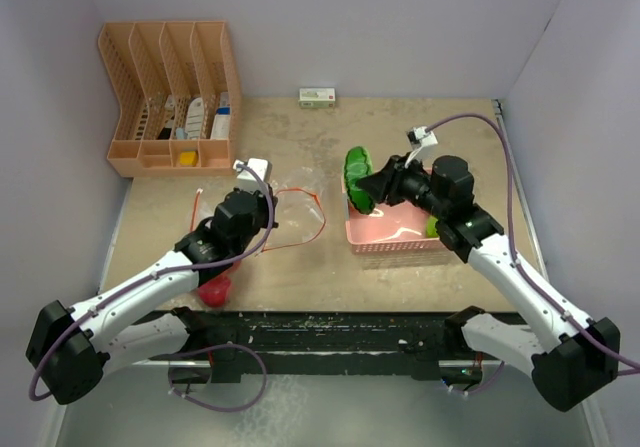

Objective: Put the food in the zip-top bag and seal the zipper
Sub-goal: Pick up the fake fruit from the bin, then place the fake fruit in the zipper food storage bag.

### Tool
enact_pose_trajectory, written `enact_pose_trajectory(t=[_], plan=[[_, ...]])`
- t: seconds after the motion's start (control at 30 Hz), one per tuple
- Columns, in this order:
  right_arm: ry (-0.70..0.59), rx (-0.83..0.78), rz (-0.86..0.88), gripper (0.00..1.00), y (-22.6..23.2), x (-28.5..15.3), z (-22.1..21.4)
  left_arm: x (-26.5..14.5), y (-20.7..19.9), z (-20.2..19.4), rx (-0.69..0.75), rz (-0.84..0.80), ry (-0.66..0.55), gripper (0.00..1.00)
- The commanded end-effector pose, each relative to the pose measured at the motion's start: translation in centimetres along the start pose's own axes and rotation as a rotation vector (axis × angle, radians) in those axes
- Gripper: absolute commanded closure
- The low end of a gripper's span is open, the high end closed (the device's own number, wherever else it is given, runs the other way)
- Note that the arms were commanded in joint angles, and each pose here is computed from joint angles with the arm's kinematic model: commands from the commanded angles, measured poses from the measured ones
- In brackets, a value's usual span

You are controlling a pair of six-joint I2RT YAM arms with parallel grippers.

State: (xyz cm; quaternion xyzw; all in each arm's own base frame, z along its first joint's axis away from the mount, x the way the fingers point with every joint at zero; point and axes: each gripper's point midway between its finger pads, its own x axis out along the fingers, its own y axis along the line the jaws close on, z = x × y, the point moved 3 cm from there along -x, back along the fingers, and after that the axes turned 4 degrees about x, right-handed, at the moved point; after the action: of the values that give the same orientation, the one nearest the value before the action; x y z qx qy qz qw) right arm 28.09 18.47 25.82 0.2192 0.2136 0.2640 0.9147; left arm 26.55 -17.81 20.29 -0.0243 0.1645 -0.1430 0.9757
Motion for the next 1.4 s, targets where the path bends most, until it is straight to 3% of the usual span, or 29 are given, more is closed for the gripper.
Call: enact_pose_trajectory(t=[0.0, 0.27, 0.43, 0.57, 0.83, 1.13, 1.37], plan=[[0.037, -0.074, 0.510, 1.00, 8.1, -2.8, 0.0, 0.1, -0.6, 2.3, -0.045, -0.020, -0.074, 1.00], [0.201, -0.013, 0.731, 1.00, 11.8, -3.5, -3.7, 0.1, -0.9, 3.9, -0.051, -0.025, -0.110, 1.00], [0.261, 0.063, 0.777, 1.00, 12.2, -2.9, -5.2, -0.2, -1.0, 5.1, -0.056, -0.029, -0.143, 1.00], [0.319, 0.160, 0.780, 1.00, 11.9, -1.4, -6.4, -0.5, -1.0, 5.7, -0.066, -0.034, -0.166, 1.00], [0.390, 0.274, 0.615, 1.00, 10.2, 2.6, -7.5, -1.0, -1.5, 6.0, -0.092, -0.084, -0.207, 1.00], [0.280, 0.384, 0.459, 1.00, 10.3, 7.4, -3.9, -2.1, -3.7, 5.1, -0.113, -0.269, -0.230, 1.00], [0.170, 0.410, 0.354, 1.00, 8.8, 9.8, -2.9, -2.7, -4.2, 4.5, -0.152, -0.319, -0.219, 1.00]])
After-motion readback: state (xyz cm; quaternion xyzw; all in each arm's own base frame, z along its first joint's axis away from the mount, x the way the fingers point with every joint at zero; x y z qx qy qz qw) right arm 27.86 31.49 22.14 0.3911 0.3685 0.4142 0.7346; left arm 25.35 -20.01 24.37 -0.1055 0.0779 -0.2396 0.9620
